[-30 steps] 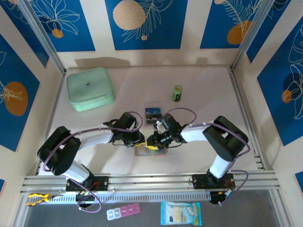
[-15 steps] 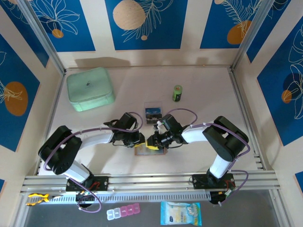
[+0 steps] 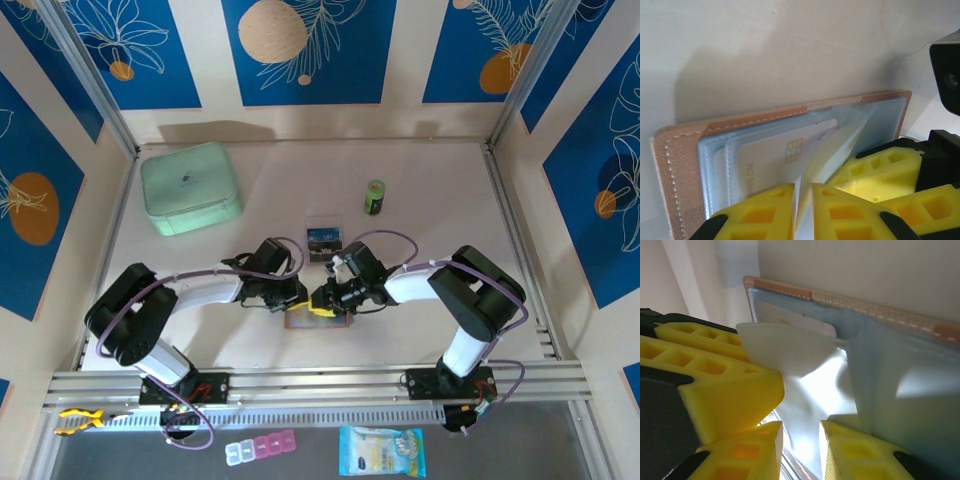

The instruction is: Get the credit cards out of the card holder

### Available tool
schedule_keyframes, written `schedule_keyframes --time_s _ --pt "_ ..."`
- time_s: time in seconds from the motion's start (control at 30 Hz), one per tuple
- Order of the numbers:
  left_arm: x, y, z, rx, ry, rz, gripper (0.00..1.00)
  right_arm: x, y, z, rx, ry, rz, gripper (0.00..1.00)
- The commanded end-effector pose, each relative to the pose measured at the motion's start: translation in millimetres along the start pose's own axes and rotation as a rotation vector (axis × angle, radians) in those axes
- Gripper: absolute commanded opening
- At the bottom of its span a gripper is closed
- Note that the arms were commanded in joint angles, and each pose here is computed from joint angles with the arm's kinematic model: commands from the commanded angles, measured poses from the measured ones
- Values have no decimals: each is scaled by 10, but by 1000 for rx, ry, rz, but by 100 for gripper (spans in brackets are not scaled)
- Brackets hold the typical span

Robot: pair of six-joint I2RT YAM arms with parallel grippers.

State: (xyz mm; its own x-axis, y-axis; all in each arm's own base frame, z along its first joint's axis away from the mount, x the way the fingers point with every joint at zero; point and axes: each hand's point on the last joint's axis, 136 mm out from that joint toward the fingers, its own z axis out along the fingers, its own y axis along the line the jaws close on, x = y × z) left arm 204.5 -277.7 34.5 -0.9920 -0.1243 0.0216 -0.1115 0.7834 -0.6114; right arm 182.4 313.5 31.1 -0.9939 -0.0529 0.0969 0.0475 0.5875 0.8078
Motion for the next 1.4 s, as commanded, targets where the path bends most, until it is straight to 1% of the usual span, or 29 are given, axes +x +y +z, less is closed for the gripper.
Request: schedule_keyframes --time_s 0.0,0.2,0.53,0.83,0.97,1.17,1.37 --pt "50 -68 -5 27 17 2 16 77 1 -75 8 10 28 28" --pt "36 -153 -68 39 10 12 17 41 159 -248 33 -35 -13 29" --pt "50 -433 -169 62 6 61 25 -14 302 -664 58 -135 -49 31" --pt "99 -656 -25 68 40 106 30 -56 303 -1102 61 -240 -51 32" --pt "105 -776 53 74 52 129 33 -48 270 -1235 50 -269 -37 33" --pt "102 -858 205 77 78 144 38 -14 211 -1304 51 -278 -19 34" --pt "93 -793 222 62 72 146 42 -2 177 -1271 51 -265 -3 34"
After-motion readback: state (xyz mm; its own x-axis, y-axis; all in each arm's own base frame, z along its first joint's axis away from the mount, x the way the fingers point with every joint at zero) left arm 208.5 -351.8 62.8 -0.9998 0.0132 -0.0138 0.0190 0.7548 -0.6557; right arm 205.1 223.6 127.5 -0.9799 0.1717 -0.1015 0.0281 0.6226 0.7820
